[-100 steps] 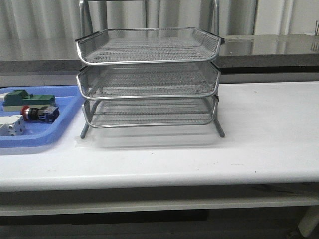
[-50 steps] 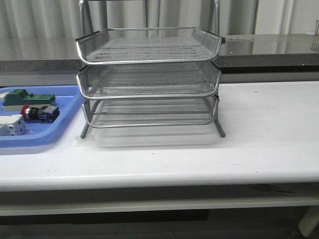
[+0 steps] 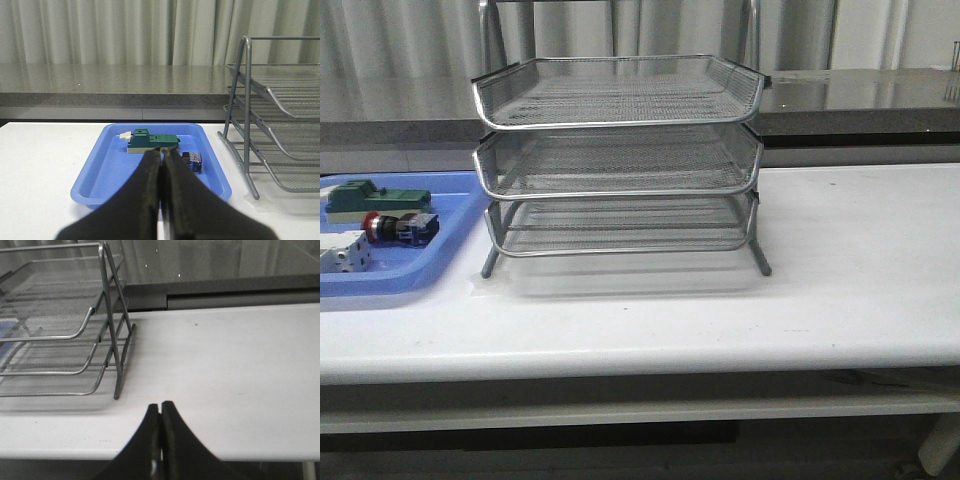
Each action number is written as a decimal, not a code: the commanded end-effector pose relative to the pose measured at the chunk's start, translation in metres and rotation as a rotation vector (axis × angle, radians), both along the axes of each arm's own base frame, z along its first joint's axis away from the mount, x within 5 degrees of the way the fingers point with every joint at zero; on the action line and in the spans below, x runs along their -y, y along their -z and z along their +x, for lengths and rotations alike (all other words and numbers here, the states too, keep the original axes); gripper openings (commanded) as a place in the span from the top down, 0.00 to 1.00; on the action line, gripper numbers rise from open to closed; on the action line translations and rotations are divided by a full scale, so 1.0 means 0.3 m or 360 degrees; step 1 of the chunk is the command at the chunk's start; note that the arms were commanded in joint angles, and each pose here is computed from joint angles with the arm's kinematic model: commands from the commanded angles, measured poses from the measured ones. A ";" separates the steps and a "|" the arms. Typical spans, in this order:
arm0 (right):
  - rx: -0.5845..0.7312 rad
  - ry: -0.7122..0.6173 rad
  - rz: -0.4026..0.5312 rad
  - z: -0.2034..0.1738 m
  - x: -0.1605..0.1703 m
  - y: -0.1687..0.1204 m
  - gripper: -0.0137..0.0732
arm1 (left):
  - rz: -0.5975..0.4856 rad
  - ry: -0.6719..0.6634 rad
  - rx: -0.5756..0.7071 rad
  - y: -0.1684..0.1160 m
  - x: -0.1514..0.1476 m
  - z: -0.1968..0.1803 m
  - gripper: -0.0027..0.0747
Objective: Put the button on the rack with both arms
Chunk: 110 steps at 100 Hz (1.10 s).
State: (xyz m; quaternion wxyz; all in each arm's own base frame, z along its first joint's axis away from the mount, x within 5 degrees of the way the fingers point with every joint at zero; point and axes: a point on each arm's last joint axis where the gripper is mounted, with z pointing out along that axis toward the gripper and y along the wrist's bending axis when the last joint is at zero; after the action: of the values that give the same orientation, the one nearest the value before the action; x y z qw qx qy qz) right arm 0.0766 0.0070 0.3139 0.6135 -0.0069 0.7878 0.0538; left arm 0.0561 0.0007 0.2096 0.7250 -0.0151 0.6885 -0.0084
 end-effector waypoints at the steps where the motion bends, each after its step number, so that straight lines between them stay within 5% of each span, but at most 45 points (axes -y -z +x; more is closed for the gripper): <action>1: -0.0012 0.0004 -0.0009 0.060 -0.007 -0.070 0.91 | -0.0015 0.0009 0.0117 0.021 0.002 -0.004 0.99; 29: -0.0402 -0.0006 0.0045 0.217 -0.034 -0.056 0.91 | -0.0015 0.0009 0.0117 0.021 0.002 -0.004 0.99; 57: -0.0558 -0.0014 0.0123 0.286 -0.052 -0.007 0.89 | -0.0015 0.0009 0.0117 0.021 0.002 -0.004 0.99; 66: -0.0575 -0.0016 0.0156 0.294 -0.057 -0.001 0.77 | -0.0015 0.0009 0.0117 0.021 0.002 -0.004 0.99; 86: -0.0548 -0.0032 0.0335 0.298 -0.072 -0.010 0.31 | -0.0015 0.0009 0.0117 0.021 0.002 -0.004 0.99; 110: -0.0484 -0.0023 0.0648 0.336 -0.093 -0.020 0.28 | -0.0015 0.0009 0.0117 0.021 0.002 -0.004 0.99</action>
State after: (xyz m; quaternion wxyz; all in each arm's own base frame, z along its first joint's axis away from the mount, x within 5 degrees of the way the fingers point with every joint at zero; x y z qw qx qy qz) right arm 0.1660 0.0345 0.3032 0.4300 0.0904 0.8793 0.1839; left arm 0.0561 0.0007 0.2096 0.7250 -0.0151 0.6885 -0.0084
